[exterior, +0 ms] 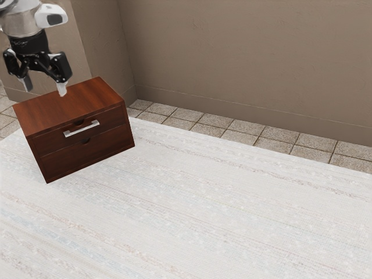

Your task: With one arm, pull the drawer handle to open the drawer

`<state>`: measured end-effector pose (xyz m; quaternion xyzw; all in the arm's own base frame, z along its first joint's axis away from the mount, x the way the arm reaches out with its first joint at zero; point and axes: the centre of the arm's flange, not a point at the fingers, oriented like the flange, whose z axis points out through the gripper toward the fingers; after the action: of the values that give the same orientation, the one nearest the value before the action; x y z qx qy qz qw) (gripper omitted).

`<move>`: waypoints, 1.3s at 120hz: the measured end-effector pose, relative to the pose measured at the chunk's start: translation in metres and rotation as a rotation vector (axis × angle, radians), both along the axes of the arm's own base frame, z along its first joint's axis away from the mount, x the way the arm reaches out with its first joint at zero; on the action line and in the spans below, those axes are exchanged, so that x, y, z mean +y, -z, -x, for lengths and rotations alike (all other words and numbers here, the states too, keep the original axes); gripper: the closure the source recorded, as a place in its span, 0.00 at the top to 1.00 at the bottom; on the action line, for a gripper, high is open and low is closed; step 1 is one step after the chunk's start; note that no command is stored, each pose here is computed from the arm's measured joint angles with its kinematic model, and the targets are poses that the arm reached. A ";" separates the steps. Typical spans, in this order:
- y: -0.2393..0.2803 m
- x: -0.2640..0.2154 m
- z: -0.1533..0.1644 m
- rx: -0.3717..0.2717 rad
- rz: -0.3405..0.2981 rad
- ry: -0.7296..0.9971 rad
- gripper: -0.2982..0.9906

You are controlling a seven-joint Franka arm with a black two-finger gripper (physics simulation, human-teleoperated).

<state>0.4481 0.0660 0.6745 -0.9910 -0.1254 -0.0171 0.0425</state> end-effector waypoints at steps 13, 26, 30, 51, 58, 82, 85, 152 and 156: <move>0.030 -0.025 0.013 0.022 0.017 0.036 0.77; 0.075 -0.043 0.052 0.083 0.065 0.078 0.77; 0.089 -0.054 0.068 0.099 0.087 0.107 0.77; 0.139 -0.054 0.086 0.094 0.045 0.252 0.77; 0.146 -0.045 0.080 0.073 0.005 0.333 0.77; 0.181 -0.035 0.038 0.057 -0.125 0.670 0.77; 0.191 -0.031 0.030 0.060 -0.129 0.700 0.77; 0.271 0.045 -0.057 -0.142 -0.234 0.868 0.77; 0.273 0.049 -0.062 -0.146 -0.244 0.865 0.77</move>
<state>0.5105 0.1152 0.4015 -0.9363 0.3002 -0.1179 0.1389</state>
